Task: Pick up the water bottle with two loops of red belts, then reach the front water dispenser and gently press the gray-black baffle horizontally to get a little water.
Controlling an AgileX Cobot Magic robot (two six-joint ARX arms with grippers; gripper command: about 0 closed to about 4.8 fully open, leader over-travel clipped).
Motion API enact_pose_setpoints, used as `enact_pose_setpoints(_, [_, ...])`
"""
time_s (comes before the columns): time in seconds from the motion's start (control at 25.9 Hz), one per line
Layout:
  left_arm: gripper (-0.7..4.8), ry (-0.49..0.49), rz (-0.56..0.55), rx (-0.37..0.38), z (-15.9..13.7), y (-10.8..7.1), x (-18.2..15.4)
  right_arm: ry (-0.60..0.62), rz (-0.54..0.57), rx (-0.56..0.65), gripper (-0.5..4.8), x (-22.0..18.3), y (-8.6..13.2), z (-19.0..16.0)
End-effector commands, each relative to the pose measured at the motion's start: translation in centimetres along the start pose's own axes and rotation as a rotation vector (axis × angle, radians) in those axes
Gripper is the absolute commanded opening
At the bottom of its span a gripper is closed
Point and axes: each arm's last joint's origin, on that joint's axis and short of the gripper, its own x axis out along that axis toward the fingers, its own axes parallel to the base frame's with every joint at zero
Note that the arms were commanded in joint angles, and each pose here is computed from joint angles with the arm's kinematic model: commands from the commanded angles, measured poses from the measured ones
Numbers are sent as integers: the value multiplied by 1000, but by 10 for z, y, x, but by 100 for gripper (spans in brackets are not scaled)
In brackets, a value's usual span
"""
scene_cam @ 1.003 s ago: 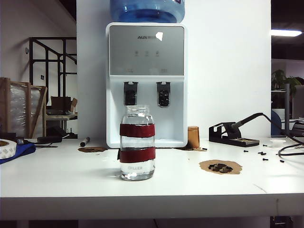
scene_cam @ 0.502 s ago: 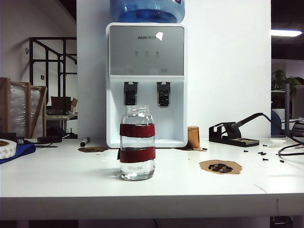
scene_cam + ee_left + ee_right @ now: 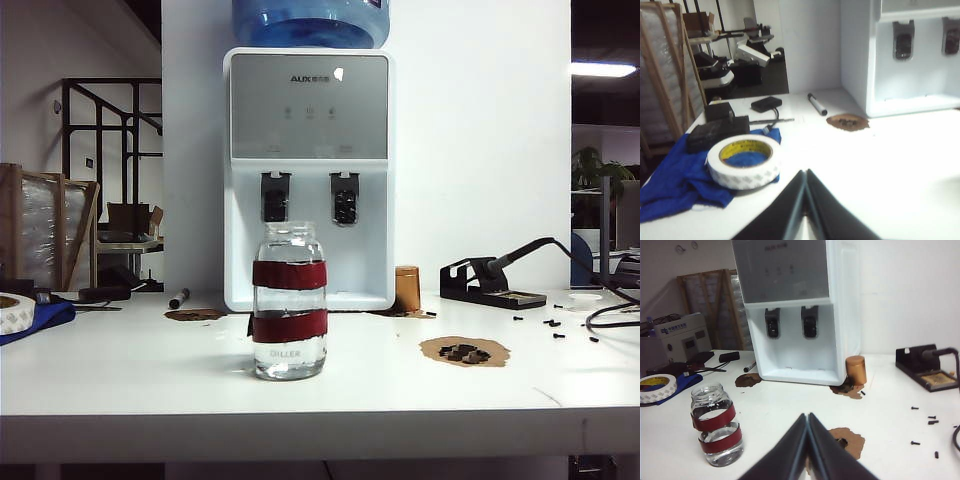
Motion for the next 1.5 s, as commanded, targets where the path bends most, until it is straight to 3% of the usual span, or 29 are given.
enact_pose_setpoints(0.04, [-4,48,-4,6,-5,0,0,-36,7,6,-5,2,0,-3])
enact_pose_setpoints(0.42, [-4,80,-6,6,-8,0,0,11,-24,30,-5,6,-4,-23])
enact_pose_setpoints(0.62, [-4,80,-6,6,-8,0,0,-60,-16,21,-4,6,-3,-16])
enact_pose_setpoints(0.96, [-4,80,-6,6,-8,0,0,15,-24,32,-1,6,-4,-23])
enact_pose_setpoints(1.5, [-4,80,-5,6,-8,0,0,23,-25,33,-1,6,-4,-24])
